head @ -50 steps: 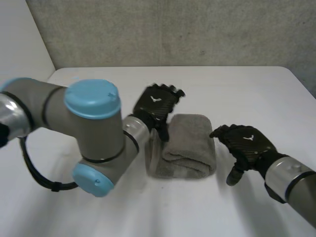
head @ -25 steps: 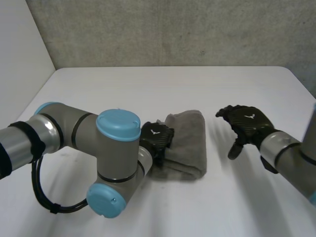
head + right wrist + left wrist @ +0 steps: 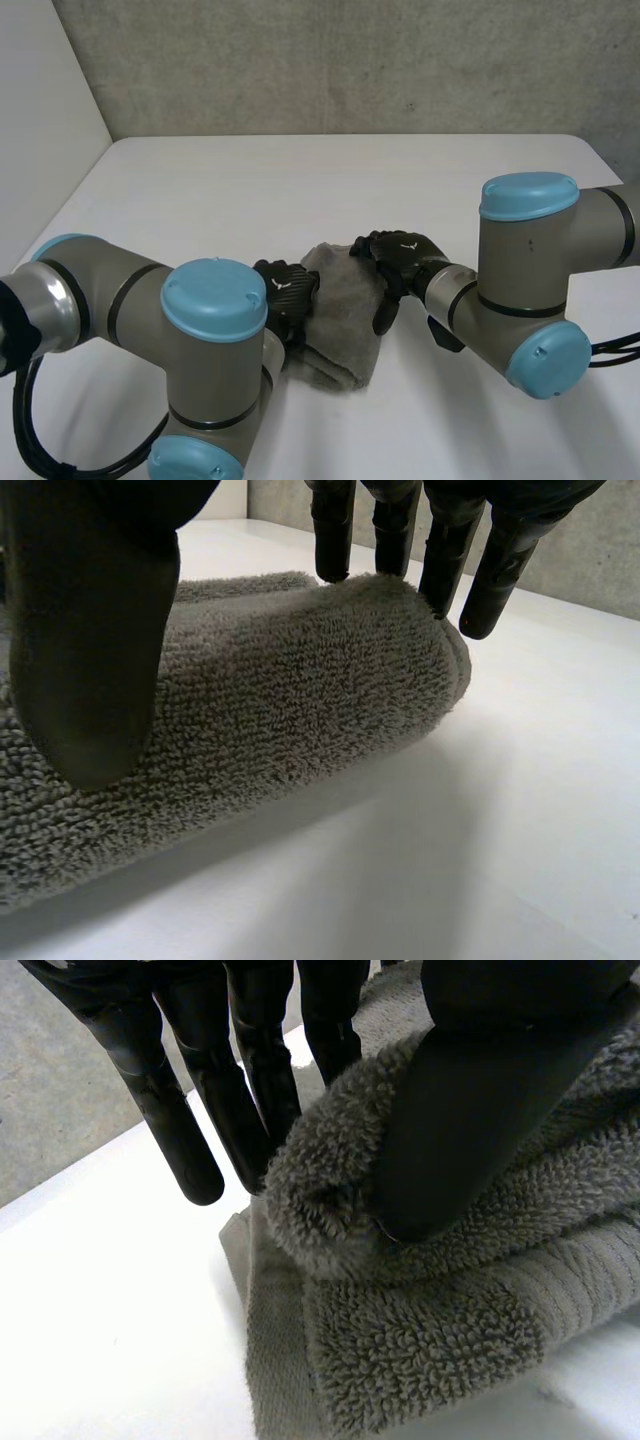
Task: Fold the towel.
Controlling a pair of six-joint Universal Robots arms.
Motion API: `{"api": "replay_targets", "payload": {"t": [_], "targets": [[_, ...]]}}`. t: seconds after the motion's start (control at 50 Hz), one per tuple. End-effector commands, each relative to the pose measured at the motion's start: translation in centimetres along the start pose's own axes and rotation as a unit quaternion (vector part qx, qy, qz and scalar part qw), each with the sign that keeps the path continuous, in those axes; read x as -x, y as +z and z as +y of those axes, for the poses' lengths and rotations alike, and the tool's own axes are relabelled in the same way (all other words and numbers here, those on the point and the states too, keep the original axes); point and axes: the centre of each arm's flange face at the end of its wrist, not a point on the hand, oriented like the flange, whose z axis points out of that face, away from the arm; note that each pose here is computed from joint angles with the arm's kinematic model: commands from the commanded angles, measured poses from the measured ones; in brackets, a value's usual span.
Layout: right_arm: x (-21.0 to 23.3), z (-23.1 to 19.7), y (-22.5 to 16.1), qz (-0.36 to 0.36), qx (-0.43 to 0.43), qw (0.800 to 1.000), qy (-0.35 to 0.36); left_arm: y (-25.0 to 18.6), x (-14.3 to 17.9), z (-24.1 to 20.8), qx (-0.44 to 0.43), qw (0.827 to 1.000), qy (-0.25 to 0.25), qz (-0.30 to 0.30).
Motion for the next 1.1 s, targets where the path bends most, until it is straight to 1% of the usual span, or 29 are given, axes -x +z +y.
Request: {"api": "replay_targets", "payload": {"t": [0.02,0.06,0.1,0.16,0.2,0.22,0.26,0.28,0.3,0.32,0.36,0.38,0.42,0.44,0.48,0.5,0.52,0.56,0.62,0.76,0.8,0.82,0.84,0.86,0.9,0.92,0.94,1.1], "targets": [[-0.4,0.0,-1.1,0.007,0.006,1.0,0.006,0.1,0.2,-0.6,-0.008,1.0,0.006,-0.003],[-0.3,0.0,-1.6,0.005,0.005,1.0,0.007,0.0,0.3,-0.8,-0.011,1.0,0.011,-0.005],[-0.1,-0.1,-2.6,0.008,0.001,1.0,0.009,-0.5,0.9,-2.3,-0.031,0.999,0.02,-0.009],[-0.2,-0.1,-3.0,0.018,-0.002,1.0,0.012,-0.9,1.2,-3.3,-0.046,0.999,0.023,-0.009],[-0.7,-0.4,-3.9,0.054,-0.016,0.998,0.028,-1.2,2.1,-5.3,-0.073,0.997,0.027,-0.016],[-0.7,-0.4,-3.9,0.054,-0.016,0.998,0.028,-1.2,2.1,-5.3,-0.074,0.997,0.027,-0.016],[-0.9,-0.6,-4.8,0.083,-0.028,0.995,0.049,-1.1,2.7,-7.1,-0.101,0.994,0.034,-0.004],[-0.9,-0.6,-4.8,0.083,-0.028,0.995,0.049,-1.1,2.7,-7.1,-0.101,0.994,0.034,-0.004],[-1.0,-0.7,-5.2,0.092,-0.031,0.994,0.057,-0.9,2.9,-7.7,-0.111,0.993,0.035,0.011],[-1.0,-0.7,-5.2,0.092,-0.031,0.994,0.057,-0.9,2.9,-7.7,-0.112,0.993,0.035,0.011],[-1.1,-0.6,-5.4,0.102,-0.033,0.991,0.077,-0.2,3.2,-8.5,-0.123,0.99,0.036,0.056],[-1.1,-0.6,-5.4,0.102,-0.033,0.991,0.077,-0.2,3.2,-8.5,-0.123,0.99,0.036,0.056],[-0.9,-0.5,-5.4,0.101,-0.033,0.989,0.1,0.5,3.3,-9.1,-0.124,0.986,0.03,0.107],[-0.9,-0.5,-5.4,0.101,-0.033,0.989,0.1,0.5,3.3,-9.1,-0.124,0.986,0.03,0.107],[0.3,-0.1,-5.4,0.086,-0.031,0.989,0.114,1.9,3.1,-8.1,-0.097,0.984,0.013,0.146],[0.3,-0.1,-5.4,0.086,-0.031,0.989,0.114,1.9,3.1,-8.0,-0.096,0.984,0.013,0.147],[0.3,-0.1,-5.4,0.086,-0.031,0.989,0.114,2.4,2.7,-7.6,-0.083,0.983,0.004,0.164],[1.4,0.8,-4.9,0.081,-0.022,0.989,0.122,2.8,2.5,-7.2,-0.067,0.982,-0.004,0.175],[1.9,1.4,-4.4,0.091,-0.025,0.987,0.127,3.5,1.8,-5.1,-0.02,0.98,-0.008,0.197],[2.9,2.3,-3.3,0.092,-0.031,0.988,0.12,3.9,1.9,-3.0,0.014,0.982,-0.013,0.187],[3.2,2.8,-2.7,0.091,-0.025,0.989,0.117,4.3,2.8,-2.3,0.026,0.987,-0.014,0.161],[3.2,2.8,-2.7,0.091,-0.025,0.989,0.117,4.3,2.8,-2.3,0.026,0.987,-0.014,0.161],[3.4,3.1,-2.4,0.089,-0.022,0.989,0.116,4.6,3.5,-1.9,0.034,0.99,-0.013,0.139],[3.4,3.1,-2.4,0.089,-0.022,0.989,0.116,4.6,3.6,-1.9,0.034,0.99,-0.013,0.139],[3.6,3.5,-1.8,0.09,-0.017,0.989,0.113,4.9,4.6,-1.4,0.048,0.994,-0.009,0.102],[3.6,3.5,-1.7,0.09,-0.017,0.989,0.113,4.9,4.6,-1.4,0.048,0.994,-0.009,0.102],[3.7,3.7,-1.5,0.092,-0.016,0.989,0.112,5.0,4.9,-0.9,0.057,0.994,-0.008,0.089],[3.9,4.5,-0.3,0.098,-0.01,0.99,0.104,4.4,4.6,0.9,0.083,0.993,0.004,0.088]]}}
